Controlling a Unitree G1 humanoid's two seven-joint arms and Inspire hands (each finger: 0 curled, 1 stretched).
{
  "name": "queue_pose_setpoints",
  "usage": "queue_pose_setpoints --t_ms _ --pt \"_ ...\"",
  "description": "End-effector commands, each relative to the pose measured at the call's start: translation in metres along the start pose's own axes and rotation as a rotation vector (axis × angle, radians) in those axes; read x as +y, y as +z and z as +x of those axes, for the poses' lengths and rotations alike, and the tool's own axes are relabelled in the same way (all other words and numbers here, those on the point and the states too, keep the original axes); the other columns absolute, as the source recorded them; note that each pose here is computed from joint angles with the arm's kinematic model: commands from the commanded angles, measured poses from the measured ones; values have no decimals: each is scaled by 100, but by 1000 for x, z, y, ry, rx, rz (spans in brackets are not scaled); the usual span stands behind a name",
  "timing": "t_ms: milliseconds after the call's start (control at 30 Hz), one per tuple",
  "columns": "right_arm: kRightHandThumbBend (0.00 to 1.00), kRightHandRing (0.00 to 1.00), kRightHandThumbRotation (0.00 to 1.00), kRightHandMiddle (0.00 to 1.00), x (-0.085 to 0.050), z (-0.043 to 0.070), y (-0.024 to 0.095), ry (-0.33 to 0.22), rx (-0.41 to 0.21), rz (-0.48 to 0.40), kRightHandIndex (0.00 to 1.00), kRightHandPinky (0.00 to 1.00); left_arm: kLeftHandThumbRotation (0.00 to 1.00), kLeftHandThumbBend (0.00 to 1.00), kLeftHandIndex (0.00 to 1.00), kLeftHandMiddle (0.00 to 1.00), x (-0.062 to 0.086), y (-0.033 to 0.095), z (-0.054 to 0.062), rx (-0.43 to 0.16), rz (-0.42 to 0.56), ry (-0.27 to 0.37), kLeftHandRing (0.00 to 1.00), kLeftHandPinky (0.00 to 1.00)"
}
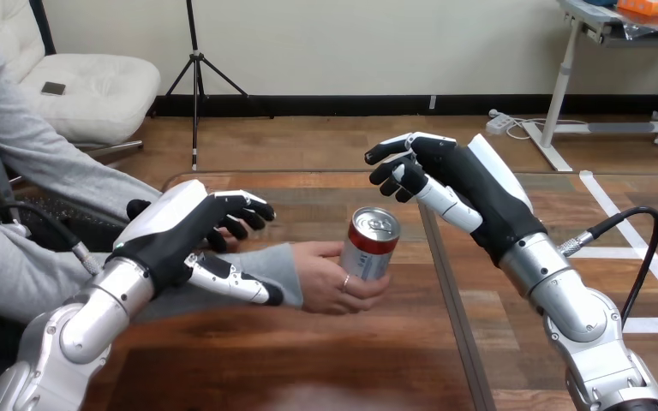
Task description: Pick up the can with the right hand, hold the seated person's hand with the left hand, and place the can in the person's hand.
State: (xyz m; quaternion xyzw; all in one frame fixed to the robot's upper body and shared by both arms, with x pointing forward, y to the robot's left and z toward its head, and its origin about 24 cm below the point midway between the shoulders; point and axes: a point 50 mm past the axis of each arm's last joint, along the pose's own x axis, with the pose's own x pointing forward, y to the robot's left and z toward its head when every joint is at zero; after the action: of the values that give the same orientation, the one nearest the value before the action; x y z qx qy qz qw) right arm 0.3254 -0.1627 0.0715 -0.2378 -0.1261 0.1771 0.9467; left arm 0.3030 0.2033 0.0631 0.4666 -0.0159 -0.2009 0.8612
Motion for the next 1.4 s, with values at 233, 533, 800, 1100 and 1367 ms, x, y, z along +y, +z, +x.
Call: queue_pose_setpoints --t_ms 233,533,800,1100,1367 --pt "100 60 100 63 -17 10 16 -65 -73 -8 66 58 65 100 86 85 16 16 -1 -73 39 56 84 74" --pt "100 61 100 63 -16 8 14 -67 -71 1 66 59 77 99 85 84 13 15 -5 -114 20 111 83 72" --pt "100 61 100 63 -14 6 11 -83 -66 8 66 59 84 92 81 80 6 10 -10 -146 -41 207 78 66" --pt "100 63 100 64 -12 0 5 -115 -53 93 67 59 88 81 79 79 -7 3 -19 -172 -167 296 75 62" --pt "100 66 100 68 -11 -11 -2 -130 -57 181 70 61 90 76 79 79 -19 -8 -29 -188 -319 346 76 63"
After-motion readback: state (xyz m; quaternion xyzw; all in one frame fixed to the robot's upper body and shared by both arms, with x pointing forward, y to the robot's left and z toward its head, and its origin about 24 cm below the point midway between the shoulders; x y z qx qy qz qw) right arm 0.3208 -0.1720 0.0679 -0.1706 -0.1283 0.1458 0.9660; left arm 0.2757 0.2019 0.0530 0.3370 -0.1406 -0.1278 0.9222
